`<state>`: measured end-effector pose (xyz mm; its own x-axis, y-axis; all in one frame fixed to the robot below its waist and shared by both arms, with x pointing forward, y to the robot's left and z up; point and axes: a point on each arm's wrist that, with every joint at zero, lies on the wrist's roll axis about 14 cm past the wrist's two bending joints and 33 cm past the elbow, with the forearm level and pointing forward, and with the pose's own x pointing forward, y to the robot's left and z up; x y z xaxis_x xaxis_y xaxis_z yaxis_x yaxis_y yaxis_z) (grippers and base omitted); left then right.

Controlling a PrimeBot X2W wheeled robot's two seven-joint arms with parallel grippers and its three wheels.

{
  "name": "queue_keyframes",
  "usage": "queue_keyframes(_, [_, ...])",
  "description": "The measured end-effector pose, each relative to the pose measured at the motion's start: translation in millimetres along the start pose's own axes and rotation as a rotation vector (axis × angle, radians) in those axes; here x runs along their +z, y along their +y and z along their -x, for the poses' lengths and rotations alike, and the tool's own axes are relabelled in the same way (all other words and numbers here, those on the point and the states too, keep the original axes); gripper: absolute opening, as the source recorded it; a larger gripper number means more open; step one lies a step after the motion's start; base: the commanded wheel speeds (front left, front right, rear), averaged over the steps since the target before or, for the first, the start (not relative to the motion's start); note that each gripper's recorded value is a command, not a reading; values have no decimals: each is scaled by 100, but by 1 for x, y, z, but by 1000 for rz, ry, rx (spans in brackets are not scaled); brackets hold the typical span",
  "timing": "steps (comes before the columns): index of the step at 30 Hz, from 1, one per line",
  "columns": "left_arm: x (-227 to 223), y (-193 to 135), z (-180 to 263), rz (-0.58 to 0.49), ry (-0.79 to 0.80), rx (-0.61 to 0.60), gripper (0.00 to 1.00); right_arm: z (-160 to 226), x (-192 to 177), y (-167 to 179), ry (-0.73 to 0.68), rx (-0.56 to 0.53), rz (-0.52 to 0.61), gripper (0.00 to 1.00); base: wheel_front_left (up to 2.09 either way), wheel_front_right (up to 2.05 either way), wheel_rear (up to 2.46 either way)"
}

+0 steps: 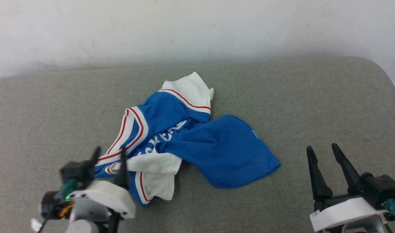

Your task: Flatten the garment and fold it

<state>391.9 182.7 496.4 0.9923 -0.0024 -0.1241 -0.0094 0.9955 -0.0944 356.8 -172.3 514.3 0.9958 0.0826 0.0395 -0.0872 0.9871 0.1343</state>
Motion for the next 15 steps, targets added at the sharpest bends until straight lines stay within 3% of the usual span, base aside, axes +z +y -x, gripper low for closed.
queue_keyframes(6, [-22, -54, 8, -102, 170, -232, 100, -1, -2, 2, 5, 7, -2, 100, 0, 0, 0])
queue_keyframes(15, [-39, -56, -4, -320, 364, -358, 100, 1, -6, -4, 19, -15, -7, 100, 0, 0, 0])
